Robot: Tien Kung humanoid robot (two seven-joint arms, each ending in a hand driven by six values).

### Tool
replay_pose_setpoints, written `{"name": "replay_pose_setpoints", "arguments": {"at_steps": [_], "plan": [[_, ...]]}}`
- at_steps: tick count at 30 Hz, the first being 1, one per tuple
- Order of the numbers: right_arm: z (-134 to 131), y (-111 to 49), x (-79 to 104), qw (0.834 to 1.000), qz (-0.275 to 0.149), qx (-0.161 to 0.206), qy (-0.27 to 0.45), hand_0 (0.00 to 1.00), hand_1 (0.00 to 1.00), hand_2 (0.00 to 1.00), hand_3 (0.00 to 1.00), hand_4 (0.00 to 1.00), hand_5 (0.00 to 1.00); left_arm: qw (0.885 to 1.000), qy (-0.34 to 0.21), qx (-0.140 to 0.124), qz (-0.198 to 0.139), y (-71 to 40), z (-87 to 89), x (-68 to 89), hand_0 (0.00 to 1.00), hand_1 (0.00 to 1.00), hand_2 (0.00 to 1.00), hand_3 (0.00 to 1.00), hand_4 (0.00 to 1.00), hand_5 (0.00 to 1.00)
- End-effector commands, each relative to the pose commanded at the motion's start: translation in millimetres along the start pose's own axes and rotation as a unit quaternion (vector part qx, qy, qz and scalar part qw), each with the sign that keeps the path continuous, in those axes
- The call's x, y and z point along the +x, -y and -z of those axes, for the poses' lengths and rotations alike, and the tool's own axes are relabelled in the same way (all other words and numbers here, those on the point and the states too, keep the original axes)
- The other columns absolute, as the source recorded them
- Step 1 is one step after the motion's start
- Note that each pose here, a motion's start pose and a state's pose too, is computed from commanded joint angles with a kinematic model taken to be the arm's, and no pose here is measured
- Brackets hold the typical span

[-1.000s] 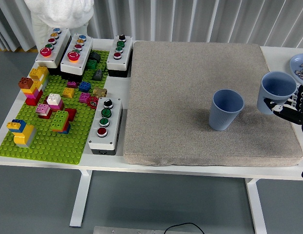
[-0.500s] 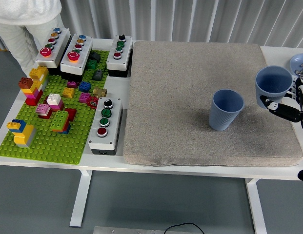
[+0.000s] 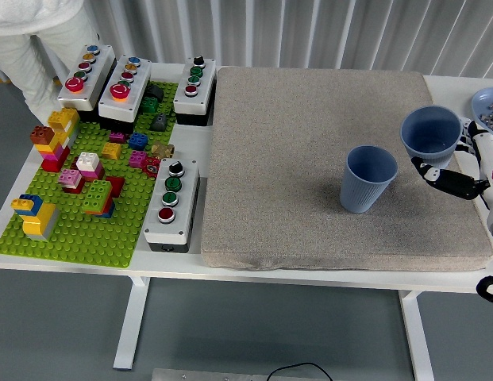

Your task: Pick cup pour cup place

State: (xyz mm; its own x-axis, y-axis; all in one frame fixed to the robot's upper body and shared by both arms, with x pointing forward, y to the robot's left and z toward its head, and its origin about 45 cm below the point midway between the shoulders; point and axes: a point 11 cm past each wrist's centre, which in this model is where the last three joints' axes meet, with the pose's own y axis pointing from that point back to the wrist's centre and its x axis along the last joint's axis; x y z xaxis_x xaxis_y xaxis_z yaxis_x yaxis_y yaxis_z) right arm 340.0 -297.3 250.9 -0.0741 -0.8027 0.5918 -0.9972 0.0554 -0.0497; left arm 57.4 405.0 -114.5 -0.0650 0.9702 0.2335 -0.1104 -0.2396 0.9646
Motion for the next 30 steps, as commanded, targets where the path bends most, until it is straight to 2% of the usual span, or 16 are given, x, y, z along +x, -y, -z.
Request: {"name": "replay_pose_setpoints", "arguments": {"at_steps": [7,15,30], "plan": [[9.6,-1.3,-5.3,1.000,0.003,0.019,-0.022,0.760,0.618,0.530,0.646,0.730,0.227,1.000,0.000,0.000,-0.001,0.0,0.3,0.9,0.697,0.715,0.723,0.624,0.487,0.921],[9.5,-0.8,-6.7,0.999,0.003,0.023,-0.033,0.757,0.618,0.529,0.645,0.727,0.224,1.000,0.000,-0.001,-0.001,-0.1,-0.6,1.1,0.697,0.715,0.723,0.624,0.488,0.922],[16.7,-2.7,0.5,0.993,-0.017,0.056,-0.104,0.755,0.617,0.526,0.643,0.725,0.233,1.000,0.001,-0.001,-0.002,-0.1,-1.4,1.5,0.697,0.716,0.723,0.624,0.488,0.922]]}}
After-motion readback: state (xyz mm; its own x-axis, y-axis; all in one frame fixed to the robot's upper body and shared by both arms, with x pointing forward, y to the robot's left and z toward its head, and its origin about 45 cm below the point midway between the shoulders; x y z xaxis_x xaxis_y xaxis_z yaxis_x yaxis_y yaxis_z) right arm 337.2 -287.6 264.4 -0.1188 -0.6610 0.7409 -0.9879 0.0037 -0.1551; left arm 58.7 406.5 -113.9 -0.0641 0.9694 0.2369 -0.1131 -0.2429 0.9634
